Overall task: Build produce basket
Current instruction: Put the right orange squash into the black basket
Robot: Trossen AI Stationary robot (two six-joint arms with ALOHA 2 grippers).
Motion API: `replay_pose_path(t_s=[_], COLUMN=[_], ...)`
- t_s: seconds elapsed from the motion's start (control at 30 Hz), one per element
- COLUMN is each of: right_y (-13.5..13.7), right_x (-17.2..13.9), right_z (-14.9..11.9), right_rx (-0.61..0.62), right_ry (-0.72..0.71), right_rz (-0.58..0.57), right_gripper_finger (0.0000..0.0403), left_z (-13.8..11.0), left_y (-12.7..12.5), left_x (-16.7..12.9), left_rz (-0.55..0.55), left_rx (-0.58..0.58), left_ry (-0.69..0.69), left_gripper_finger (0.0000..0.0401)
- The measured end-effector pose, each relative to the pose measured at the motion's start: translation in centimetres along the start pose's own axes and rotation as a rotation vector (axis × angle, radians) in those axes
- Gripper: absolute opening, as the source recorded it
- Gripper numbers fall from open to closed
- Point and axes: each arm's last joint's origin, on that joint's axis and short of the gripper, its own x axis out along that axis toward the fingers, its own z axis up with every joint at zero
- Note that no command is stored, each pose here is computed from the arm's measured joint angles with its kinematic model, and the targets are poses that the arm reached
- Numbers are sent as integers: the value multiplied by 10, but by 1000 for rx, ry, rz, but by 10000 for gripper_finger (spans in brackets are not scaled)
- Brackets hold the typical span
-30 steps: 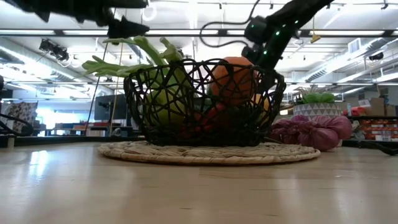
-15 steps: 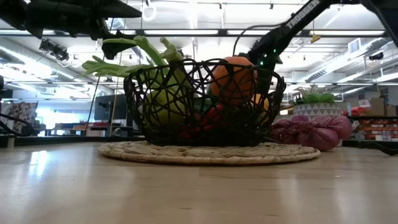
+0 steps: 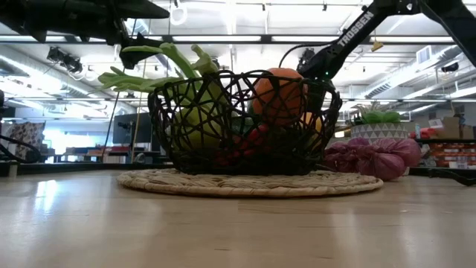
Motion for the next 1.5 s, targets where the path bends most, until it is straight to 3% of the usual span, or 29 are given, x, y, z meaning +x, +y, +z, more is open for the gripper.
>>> replay_pose_path(t_s=[0.87,1.1,1.27,1.5], right_y=[-2,-1,-1,12], right_x=[-4,-27,-43,-110], right_z=[-5,-2,-4,-3], right_rx=[-38,-38,-38,-32], right_ry=[28,-20,-18,-140], right_rz=[-9,-1,27,102], right_gripper_finger=[331,277,278,279], left_z=[0,1,2,2], left_y=[0,0,0,0], left_x=[0,0,0,0], left_rz=[10,12,10,9], left_rx=[0,0,-1,-1], left_ry=[-3,-11,-20,-21], left_gripper_finger=[355,355,355,355])
